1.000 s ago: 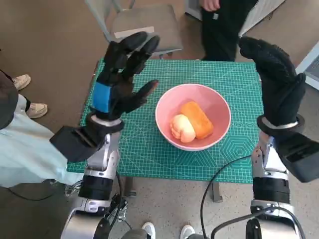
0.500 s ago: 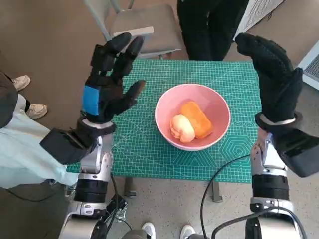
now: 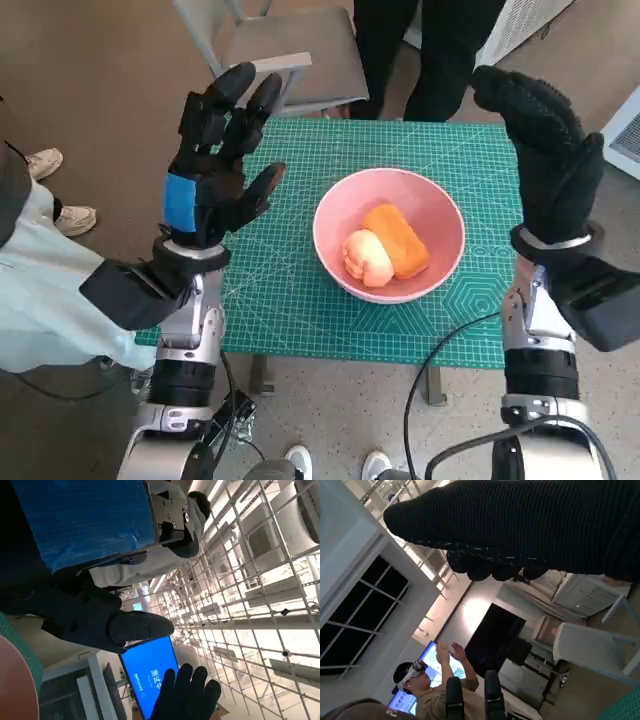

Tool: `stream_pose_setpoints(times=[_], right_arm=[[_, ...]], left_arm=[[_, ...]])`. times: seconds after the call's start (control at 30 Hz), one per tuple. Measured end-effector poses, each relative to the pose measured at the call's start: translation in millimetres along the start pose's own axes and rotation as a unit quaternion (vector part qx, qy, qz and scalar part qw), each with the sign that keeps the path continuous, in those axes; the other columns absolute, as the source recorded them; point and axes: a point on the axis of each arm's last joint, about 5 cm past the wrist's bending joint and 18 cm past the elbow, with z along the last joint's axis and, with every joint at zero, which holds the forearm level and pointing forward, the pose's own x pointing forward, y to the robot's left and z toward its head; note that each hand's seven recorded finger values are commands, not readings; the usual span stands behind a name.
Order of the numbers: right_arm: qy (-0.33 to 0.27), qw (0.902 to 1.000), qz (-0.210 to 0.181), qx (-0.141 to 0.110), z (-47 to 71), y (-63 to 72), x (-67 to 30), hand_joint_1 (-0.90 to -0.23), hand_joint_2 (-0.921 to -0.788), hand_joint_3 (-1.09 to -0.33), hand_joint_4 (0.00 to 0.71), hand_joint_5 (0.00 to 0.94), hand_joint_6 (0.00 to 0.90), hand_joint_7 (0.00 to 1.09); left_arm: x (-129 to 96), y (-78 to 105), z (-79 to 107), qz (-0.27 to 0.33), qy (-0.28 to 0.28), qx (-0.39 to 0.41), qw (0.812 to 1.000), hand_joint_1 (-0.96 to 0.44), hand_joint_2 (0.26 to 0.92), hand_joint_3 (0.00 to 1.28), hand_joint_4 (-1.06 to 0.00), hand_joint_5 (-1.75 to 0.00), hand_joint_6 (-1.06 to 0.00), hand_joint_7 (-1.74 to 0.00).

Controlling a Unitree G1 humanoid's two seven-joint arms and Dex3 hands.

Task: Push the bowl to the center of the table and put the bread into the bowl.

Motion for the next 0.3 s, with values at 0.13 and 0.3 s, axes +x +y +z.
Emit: stream_pose_setpoints(times=[0.13, 0.3], right_arm=[[0.003, 1.0, -0.001, 0.002, -0.4, -0.1, 0.0, -0.634, -0.921, -0.749, 0.263, 0.0, 0.003, 0.6], [0.006, 1.0, -0.001, 0.004, -0.7, -0.1, 0.0, -0.639, -0.921, -0.751, 0.263, 0.0, 0.002, 0.6]], left_arm=[[0.0, 0.0, 0.0, -0.001, 0.0, 0.0, 1.0, -0.49, 0.921, 0.31, -0.33, -0.05, -0.15, -0.61], [-0.1, 0.1, -0.1, -0.002, 0.0, -0.001, 1.0, -0.49, 0.921, 0.31, -0.34, -0.05, -0.16, -0.61]])
